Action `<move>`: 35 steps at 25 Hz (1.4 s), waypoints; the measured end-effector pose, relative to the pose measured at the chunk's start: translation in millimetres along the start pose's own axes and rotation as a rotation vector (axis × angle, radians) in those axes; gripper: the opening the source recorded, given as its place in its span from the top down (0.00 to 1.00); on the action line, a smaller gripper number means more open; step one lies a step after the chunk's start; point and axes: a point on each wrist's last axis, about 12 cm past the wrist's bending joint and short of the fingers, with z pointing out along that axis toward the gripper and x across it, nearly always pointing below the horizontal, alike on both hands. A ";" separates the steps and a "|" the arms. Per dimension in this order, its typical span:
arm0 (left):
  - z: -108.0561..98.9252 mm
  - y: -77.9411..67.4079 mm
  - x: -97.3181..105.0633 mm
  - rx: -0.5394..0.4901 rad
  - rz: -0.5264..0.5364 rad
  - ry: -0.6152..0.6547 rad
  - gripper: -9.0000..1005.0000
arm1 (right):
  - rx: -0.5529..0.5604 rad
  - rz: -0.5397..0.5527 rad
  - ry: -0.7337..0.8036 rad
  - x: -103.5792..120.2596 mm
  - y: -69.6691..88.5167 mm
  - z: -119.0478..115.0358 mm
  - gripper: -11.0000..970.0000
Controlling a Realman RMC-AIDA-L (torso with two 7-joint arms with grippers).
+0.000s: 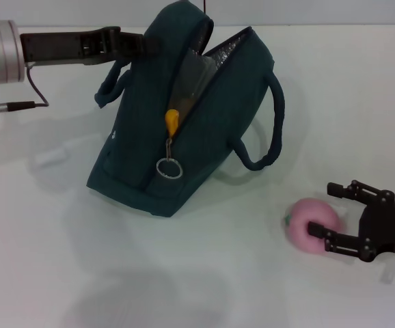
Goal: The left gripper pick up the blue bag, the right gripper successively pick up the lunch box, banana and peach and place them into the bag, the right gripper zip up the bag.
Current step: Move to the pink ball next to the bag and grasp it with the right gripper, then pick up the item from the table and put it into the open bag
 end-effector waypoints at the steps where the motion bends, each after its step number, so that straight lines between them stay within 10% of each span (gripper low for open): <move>1: 0.1 0.0 0.0 0.000 0.000 0.000 0.94 | 0.000 -0.001 0.006 0.4 0.0 1.6 0.18; 13: -0.5 0.2 -0.2 -0.001 0.002 -0.001 0.94 | -0.006 0.004 0.014 1.6 2.7 7.6 0.18; 18: -0.6 0.2 -0.3 -0.001 0.002 -0.001 0.94 | -0.003 0.016 0.017 1.6 1.5 6.1 0.37; 20: -0.7 0.2 -0.4 -0.001 0.003 -0.001 0.94 | -0.002 0.025 0.019 1.6 0.6 4.9 0.61; 25: -0.7 0.2 -0.4 -0.001 0.004 -0.001 0.94 | 0.003 0.042 -0.002 -0.4 -0.1 2.0 0.72; 35: -0.7 0.1 -0.2 0.000 0.008 0.000 0.94 | -0.071 -0.090 -0.515 -55.5 8.9 -25.6 0.80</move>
